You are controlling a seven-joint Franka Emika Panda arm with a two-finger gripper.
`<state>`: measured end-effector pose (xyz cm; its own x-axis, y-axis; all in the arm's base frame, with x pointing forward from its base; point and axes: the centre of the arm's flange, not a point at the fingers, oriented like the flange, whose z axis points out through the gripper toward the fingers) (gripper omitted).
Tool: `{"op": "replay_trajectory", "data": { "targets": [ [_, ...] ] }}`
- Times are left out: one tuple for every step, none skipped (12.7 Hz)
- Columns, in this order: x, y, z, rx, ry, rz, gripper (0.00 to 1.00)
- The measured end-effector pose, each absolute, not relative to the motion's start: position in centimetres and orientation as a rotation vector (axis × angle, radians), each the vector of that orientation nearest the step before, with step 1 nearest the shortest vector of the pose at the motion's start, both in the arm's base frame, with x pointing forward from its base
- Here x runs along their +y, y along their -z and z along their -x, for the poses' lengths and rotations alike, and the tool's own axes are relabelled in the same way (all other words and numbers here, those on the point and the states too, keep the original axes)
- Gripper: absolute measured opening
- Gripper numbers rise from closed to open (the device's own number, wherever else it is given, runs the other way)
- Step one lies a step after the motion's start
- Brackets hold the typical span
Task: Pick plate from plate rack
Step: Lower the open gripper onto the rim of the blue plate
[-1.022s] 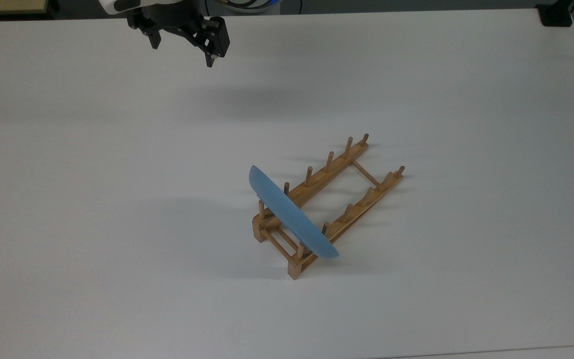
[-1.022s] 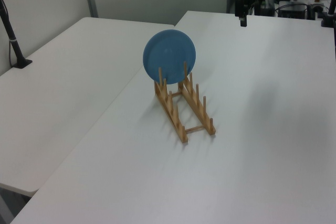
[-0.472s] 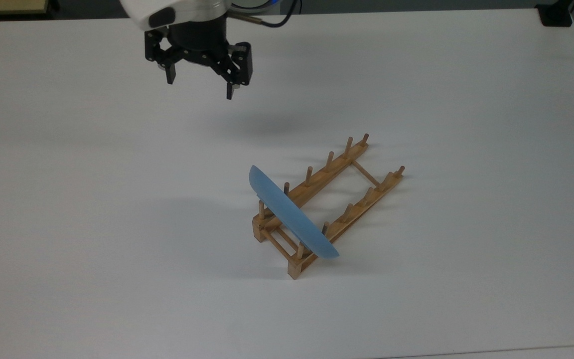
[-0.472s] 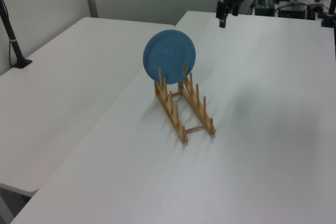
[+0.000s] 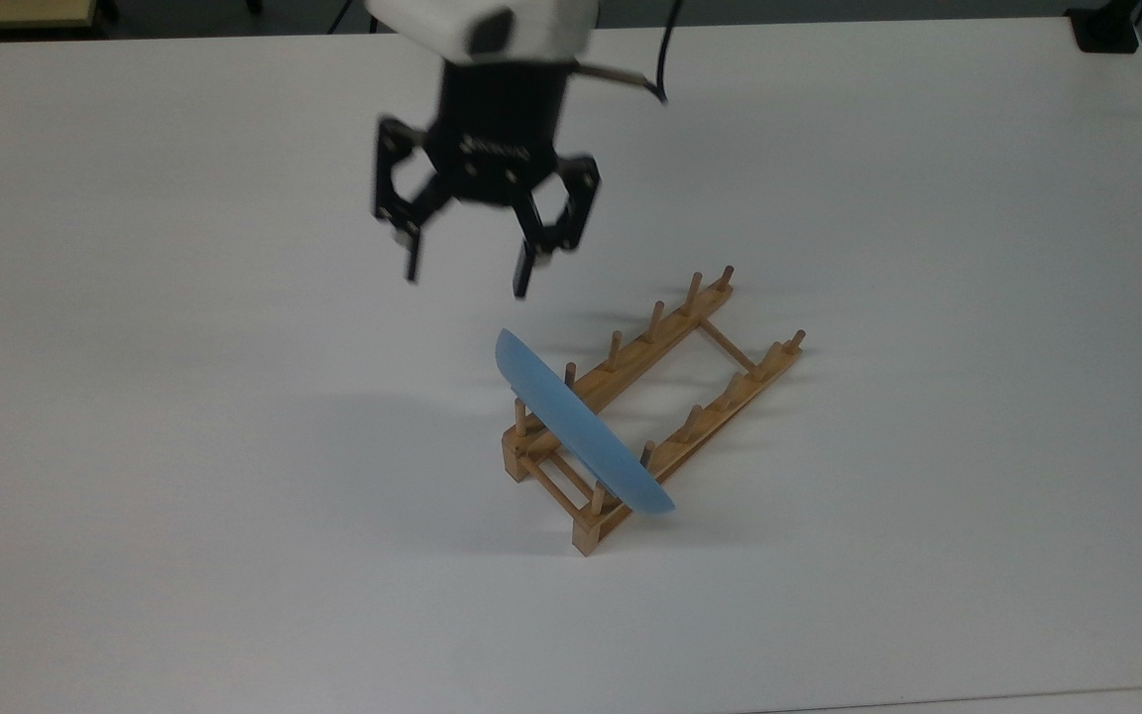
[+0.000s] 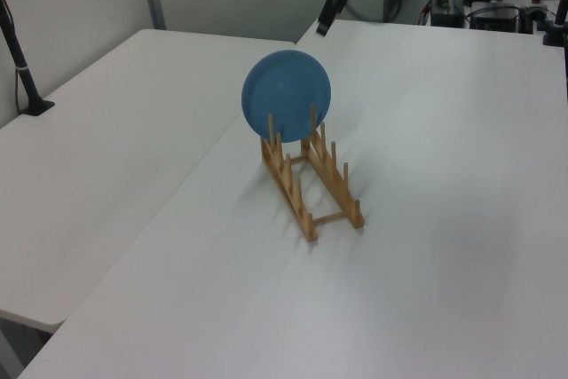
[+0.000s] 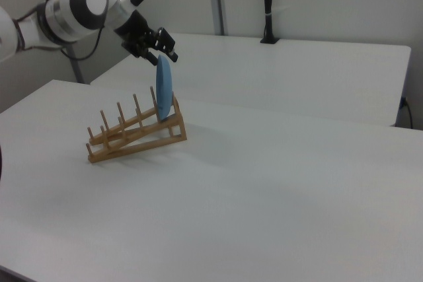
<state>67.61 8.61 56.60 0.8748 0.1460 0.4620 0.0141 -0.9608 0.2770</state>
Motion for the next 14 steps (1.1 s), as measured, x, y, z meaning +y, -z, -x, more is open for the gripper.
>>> {"op": "replay_trajectory", "data": {
  "targets": [
    [9.9, -55.2, -68.3, 0.177, -0.728, -2.749, 0.76],
    [11.2, -53.6, -69.2, 0.232, -0.745, -2.721, 0.72],
    [11.7, -52.8, -69.7, 0.25, -0.749, -2.713, 0.67],
    [11.9, -52.2, -70.1, 0.258, -0.747, -2.709, 0.67],
    [12.1, -51.8, -70.4, 0.262, -0.748, -2.708, 0.64],
    [12.5, -51.7, -70.6, 0.269, -0.752, -2.706, 0.63],
    [12.8, -51.9, -70.6, 0.277, -0.757, -2.701, 0.6],
    [13.1, -52.0, -70.6, 0.29, -0.762, -2.688, 0.6],
    [13.4, -52.2, -70.6, 0.305, -0.766, -2.672, 0.53],
    [13.6, -52.2, -70.5, 0.318, -0.767, -2.658, 0.42],
    [13.7, -52.2, -70.5, 0.328, -0.768, -2.646, 0.3],
    [13.8, -52.3, -70.5, 0.338, -0.767, -2.633, 0.18],
    [13.7, -52.3, -70.5, 0.352, -0.766, -2.612, 0.11],
    [13.7, -52.3, -70.5, 0.365, -0.766, -2.589, 0.09]
  ]
}}
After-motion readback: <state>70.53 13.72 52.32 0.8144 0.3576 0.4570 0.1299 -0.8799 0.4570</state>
